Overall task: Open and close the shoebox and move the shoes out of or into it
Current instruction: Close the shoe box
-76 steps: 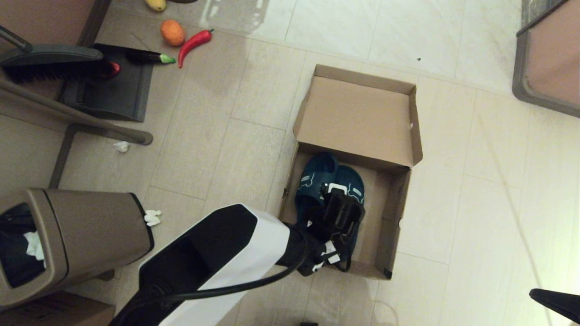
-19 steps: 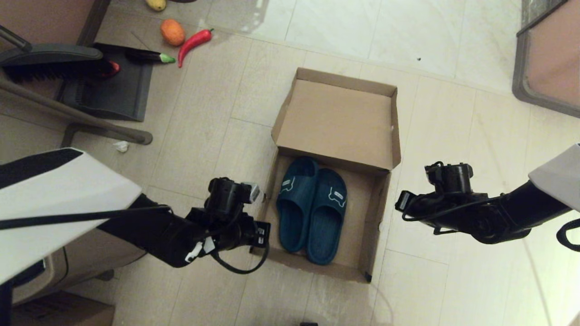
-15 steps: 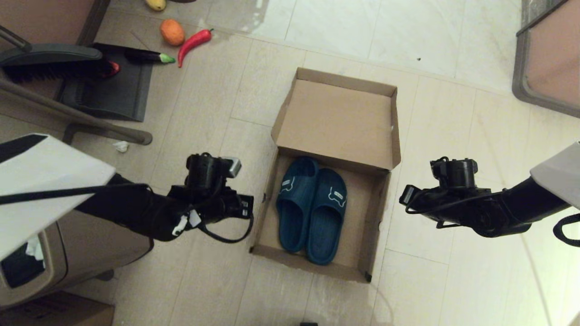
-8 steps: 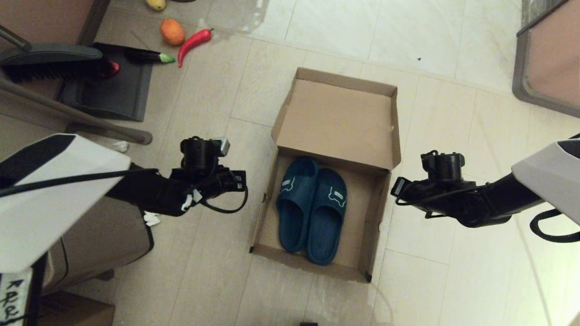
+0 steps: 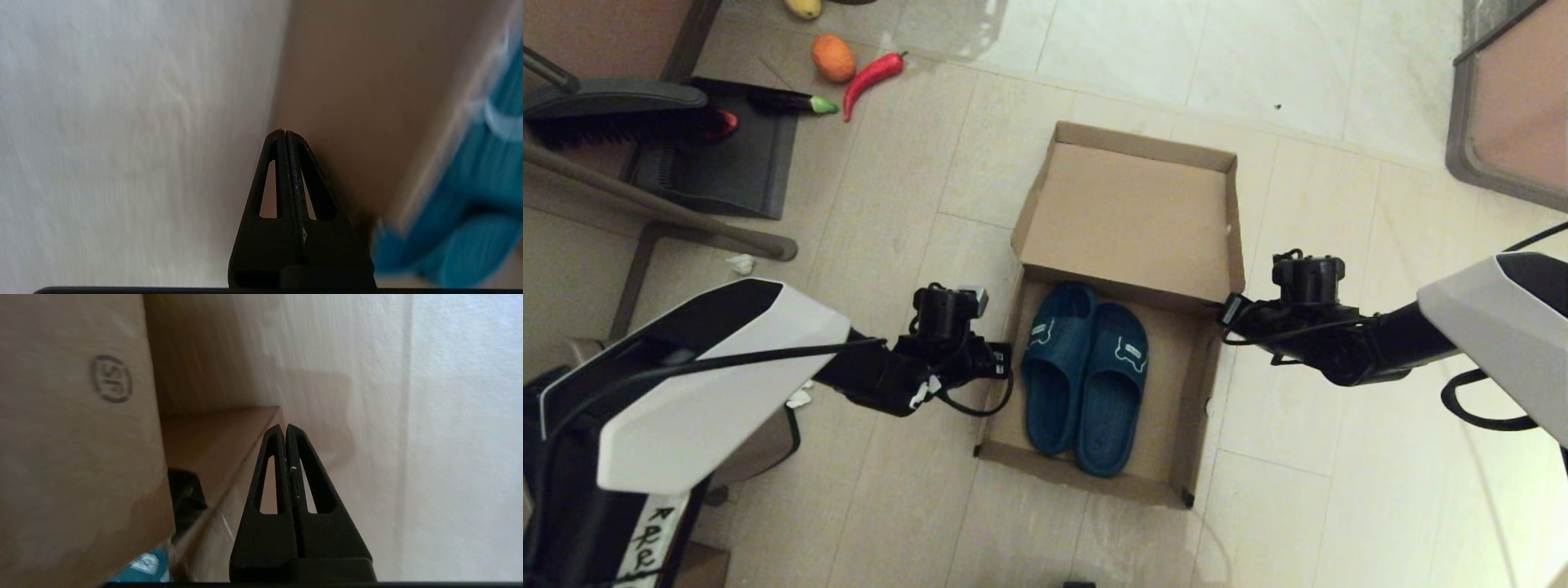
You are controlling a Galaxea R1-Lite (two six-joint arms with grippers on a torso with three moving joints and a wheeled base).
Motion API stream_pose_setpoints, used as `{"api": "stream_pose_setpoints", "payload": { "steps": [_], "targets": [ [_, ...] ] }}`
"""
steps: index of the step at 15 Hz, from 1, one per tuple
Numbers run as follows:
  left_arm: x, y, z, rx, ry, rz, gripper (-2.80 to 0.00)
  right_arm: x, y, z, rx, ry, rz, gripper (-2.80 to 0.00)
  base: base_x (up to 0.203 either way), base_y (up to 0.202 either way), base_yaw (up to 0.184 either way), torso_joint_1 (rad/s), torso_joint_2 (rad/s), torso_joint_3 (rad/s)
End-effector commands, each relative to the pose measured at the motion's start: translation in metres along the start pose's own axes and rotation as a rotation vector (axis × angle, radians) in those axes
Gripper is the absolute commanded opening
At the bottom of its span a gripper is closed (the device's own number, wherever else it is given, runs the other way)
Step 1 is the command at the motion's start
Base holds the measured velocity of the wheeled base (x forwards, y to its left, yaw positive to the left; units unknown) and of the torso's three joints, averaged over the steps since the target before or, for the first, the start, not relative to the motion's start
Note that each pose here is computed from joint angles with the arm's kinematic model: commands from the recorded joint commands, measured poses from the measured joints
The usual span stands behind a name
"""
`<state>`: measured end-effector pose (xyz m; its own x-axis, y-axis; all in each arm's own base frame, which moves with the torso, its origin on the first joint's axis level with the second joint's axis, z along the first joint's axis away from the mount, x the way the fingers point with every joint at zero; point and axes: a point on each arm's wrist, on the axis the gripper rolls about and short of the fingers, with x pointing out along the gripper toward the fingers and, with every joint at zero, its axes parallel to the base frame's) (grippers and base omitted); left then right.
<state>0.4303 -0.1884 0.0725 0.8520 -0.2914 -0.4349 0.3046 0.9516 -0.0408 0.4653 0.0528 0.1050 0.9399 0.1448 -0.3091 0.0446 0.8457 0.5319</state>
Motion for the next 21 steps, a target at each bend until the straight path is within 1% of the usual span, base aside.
{"api": "stream_pose_setpoints", "payload": {
  "steps": [1,2,4,7,9,11,14,16,18,21],
  "targets": [
    [-0.012,-0.005,-0.006,0.008,0.028,-0.010,-2.80,0.010,-0.002,-0.003,0.034,-0.006,0.005,-2.80,0.000,0.000,0.000,0.000,0.00,0.000],
    [-0.019,-0.009,-0.010,0.014,0.046,-0.018,-2.80,0.011,-0.003,-0.004,0.052,0.000,0.002,-2.80,0.000,0.000,0.000,0.000,0.00,0.000],
    [-0.036,-0.021,-0.017,0.021,0.075,-0.044,-2.80,0.011,-0.004,-0.006,0.062,0.007,-0.004,-2.80,0.000,0.000,0.000,0.000,0.00,0.000],
    [-0.050,-0.038,-0.021,0.002,0.087,-0.077,-2.80,0.006,-0.005,-0.011,0.062,0.026,-0.015,-2.80,0.000,0.000,0.000,0.000,0.00,0.000],
    [-0.065,-0.051,-0.031,0.002,0.119,-0.092,-2.80,-0.001,-0.007,-0.018,0.060,0.054,-0.027,-2.80,0.000,0.000,0.000,0.000,0.00,0.000],
    [-0.077,-0.057,-0.042,0.001,0.143,-0.082,-2.80,-0.013,-0.009,-0.028,0.058,0.095,-0.047,-2.80,0.000,0.000,0.000,0.000,0.00,0.000],
    [-0.093,-0.051,-0.061,0.001,0.155,-0.062,-2.80,-0.039,-0.011,-0.051,0.051,0.171,-0.070,-2.80,0.000,0.000,0.000,0.000,0.00,0.000],
    [-0.107,-0.041,-0.068,-0.004,0.154,-0.048,-2.80,-0.053,-0.008,-0.067,0.042,0.185,-0.047,-2.80,0.000,0.000,0.000,0.000,0.00,0.000],
    [-0.116,-0.030,-0.059,-0.023,0.117,-0.010,-2.80,-0.068,-0.003,-0.079,0.034,0.195,-0.024,-2.80,0.000,0.000,0.000,0.000,0.00,0.000],
    [-0.121,-0.009,-0.037,-0.058,0.042,0.055,-2.80,-0.082,0.001,-0.076,0.044,0.182,-0.009,-2.80,0.000,0.000,0.000,0.000,0.00,0.000]
  ]
}}
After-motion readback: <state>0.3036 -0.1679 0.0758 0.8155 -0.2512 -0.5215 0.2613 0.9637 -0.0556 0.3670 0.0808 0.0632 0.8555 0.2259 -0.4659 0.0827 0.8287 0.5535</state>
